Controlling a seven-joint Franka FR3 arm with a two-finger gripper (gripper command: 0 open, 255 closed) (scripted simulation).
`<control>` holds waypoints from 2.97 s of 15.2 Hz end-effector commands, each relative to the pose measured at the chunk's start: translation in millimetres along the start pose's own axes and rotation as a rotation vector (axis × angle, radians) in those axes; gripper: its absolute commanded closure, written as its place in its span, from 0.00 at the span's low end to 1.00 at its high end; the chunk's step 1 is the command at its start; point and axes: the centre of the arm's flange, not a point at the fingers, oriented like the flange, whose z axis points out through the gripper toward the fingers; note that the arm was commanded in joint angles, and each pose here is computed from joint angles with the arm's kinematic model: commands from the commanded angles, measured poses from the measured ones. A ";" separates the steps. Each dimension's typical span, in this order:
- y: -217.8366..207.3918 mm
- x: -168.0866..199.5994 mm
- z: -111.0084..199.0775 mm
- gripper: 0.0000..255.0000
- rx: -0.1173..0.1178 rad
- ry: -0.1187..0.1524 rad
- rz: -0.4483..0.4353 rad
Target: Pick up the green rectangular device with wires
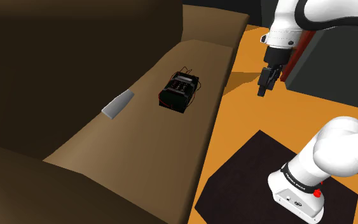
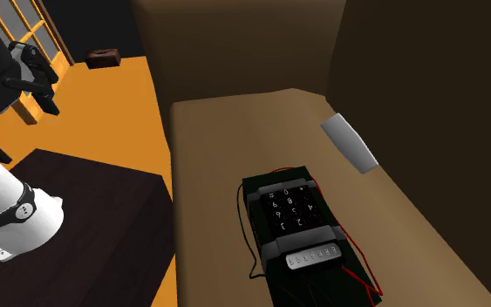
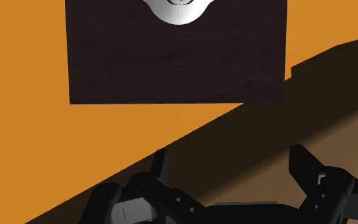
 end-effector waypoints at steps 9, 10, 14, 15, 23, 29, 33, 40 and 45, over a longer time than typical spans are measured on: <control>66.0 100.6 6.6 0.00 0.143 -0.023 -0.140; 73.2 113.8 8.2 0.00 0.161 -0.025 -0.157; 99.1 167.6 16.3 0.00 0.232 -0.037 -0.227; 104.9 181.4 18.7 0.00 0.250 -0.040 -0.244; 140.8 294.0 42.4 0.00 0.392 -0.062 -0.384; 154.8 380.5 64.5 0.00 0.500 -0.079 -0.489; 157.3 400.5 79.7 0.00 0.522 -0.083 -0.510; 160.4 406.1 108.4 0.00 0.522 -0.083 -0.510; 159.9 406.4 108.1 1.00 0.522 -0.083 -0.510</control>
